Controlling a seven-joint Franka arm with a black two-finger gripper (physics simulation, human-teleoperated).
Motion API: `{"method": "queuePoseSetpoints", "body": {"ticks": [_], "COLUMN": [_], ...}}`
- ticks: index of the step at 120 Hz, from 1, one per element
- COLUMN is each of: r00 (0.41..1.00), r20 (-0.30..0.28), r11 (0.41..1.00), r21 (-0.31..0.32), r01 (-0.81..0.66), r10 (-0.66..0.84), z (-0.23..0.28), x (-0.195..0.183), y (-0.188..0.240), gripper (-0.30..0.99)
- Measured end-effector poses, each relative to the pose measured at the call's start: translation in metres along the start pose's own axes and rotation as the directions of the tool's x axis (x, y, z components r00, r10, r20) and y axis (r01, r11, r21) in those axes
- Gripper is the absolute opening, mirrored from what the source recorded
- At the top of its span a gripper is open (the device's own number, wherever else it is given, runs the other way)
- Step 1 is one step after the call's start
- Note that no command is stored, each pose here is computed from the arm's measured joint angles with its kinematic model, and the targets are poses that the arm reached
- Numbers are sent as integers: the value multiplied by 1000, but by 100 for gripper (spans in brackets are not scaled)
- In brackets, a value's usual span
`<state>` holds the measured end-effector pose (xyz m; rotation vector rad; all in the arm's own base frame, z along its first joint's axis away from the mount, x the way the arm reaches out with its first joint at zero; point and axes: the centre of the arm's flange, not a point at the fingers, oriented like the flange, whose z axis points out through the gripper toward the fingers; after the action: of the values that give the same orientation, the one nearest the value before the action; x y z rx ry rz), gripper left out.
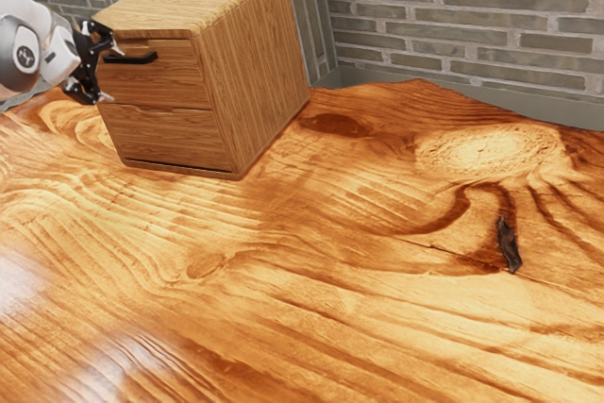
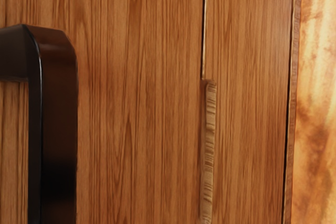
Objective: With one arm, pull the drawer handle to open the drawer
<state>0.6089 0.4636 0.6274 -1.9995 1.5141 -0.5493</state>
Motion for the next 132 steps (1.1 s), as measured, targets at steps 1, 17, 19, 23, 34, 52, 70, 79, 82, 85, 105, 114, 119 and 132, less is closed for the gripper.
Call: {"method": "queuePoseSetpoints", "body": {"ticks": [1,17,19,23,34,52,70,79,82,85,105,114,119,132], "r00": [1000,1000,1000,1000,999,1000,1000,1000,1000,1000,1000,1000,999,999], "r20": [-1,-22,-25,-29,-36,-30,0,12,14,16,18,18,17,28], "r11": [1000,1000,1000,1000,1000,999,998,998,998,998,998,997,996,995], "r21": [0,-3,-4,-9,-16,-31,-55,-69,-70,-68,-63,-76,-84,-97], "r01": [0,11,11,12,11,-12,-13,-1,2,3,16,26,29,36], "r10": [0,-11,-11,-12,-11,11,13,2,-1,-2,-15,-25,-28,-34], "z": [0,5,6,9,12,5,-7,-11,-12,-15,-33,-32,-29,-31], "x": [0,2,3,4,7,17,10,1,0,0,0,-3,-4,-8], "y": [0,2,2,3,5,4,13,22,23,23,27,33,37,43], "gripper": [70,70,70,70,70,69,70,70,69,69,68,68,69,68]}}
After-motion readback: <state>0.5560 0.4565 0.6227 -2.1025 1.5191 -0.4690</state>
